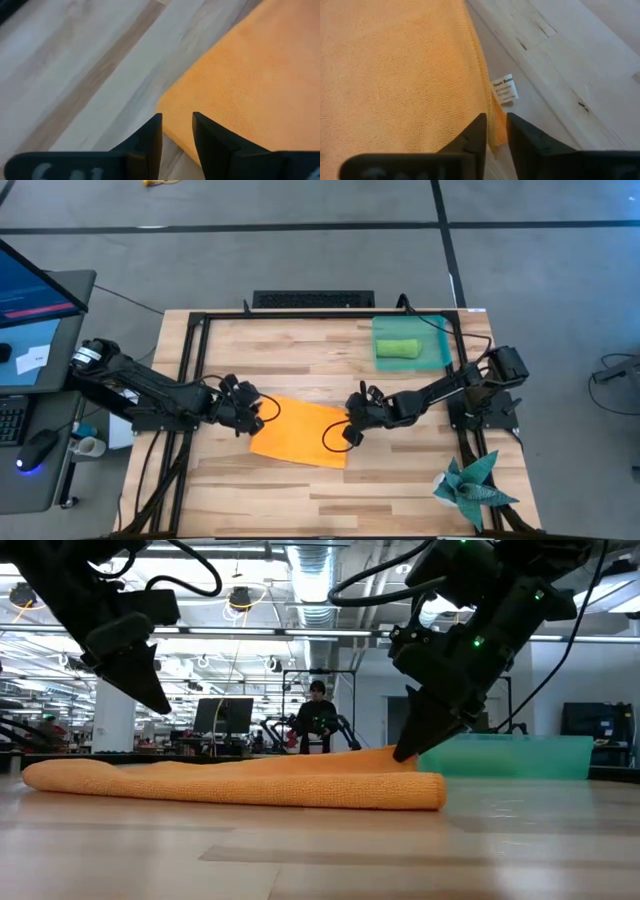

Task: Roll microfiber towels into tight, uniform cylinder then place into a basket
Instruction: Fold the orange microfiber towel

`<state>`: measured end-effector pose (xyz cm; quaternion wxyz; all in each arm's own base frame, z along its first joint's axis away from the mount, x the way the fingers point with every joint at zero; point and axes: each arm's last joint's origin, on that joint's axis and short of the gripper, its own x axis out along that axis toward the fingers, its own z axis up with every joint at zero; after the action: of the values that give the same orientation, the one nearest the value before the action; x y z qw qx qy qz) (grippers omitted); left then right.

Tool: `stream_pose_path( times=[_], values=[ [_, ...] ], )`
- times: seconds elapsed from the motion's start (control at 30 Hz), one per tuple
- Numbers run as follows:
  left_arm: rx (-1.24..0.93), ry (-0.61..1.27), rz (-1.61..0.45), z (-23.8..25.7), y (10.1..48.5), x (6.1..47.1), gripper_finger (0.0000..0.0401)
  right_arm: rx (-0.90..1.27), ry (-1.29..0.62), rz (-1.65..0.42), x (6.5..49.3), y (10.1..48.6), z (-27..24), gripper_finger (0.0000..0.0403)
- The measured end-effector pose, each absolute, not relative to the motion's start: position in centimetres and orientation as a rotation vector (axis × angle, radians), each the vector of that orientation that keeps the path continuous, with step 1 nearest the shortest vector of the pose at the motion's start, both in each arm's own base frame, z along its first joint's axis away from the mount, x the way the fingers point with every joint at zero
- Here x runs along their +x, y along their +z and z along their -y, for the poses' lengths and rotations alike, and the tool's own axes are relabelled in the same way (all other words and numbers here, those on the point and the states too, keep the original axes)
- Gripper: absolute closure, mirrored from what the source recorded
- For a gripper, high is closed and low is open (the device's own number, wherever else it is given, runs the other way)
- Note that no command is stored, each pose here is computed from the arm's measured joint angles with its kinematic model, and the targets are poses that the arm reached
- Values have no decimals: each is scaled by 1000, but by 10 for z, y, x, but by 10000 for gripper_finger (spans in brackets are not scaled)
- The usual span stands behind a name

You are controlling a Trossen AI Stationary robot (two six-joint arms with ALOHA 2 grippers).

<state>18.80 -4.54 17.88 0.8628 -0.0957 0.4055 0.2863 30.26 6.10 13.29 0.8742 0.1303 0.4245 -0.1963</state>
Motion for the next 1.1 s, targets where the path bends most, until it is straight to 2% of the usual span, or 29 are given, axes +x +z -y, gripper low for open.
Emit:
stream_pose_path(
  times=[0.2,0.4,0.63,0.87,1.1],
  values=[
    [-234,570,-843,47,180,190,297,318,-380,-917,302,138,-54,266],
    [-260,538,-786,50,183,196,298,394,-328,-946,296,162,-42,244],
    [-266,494,-723,53,185,205,298,366,-285,-844,281,201,-38,244],
    [-305,480,-665,56,178,222,298,312,-339,-659,259,243,-38,255],
    [-445,365,-640,51,173,244,298,267,-304,-633,253,247,-58,264]
  ],
)
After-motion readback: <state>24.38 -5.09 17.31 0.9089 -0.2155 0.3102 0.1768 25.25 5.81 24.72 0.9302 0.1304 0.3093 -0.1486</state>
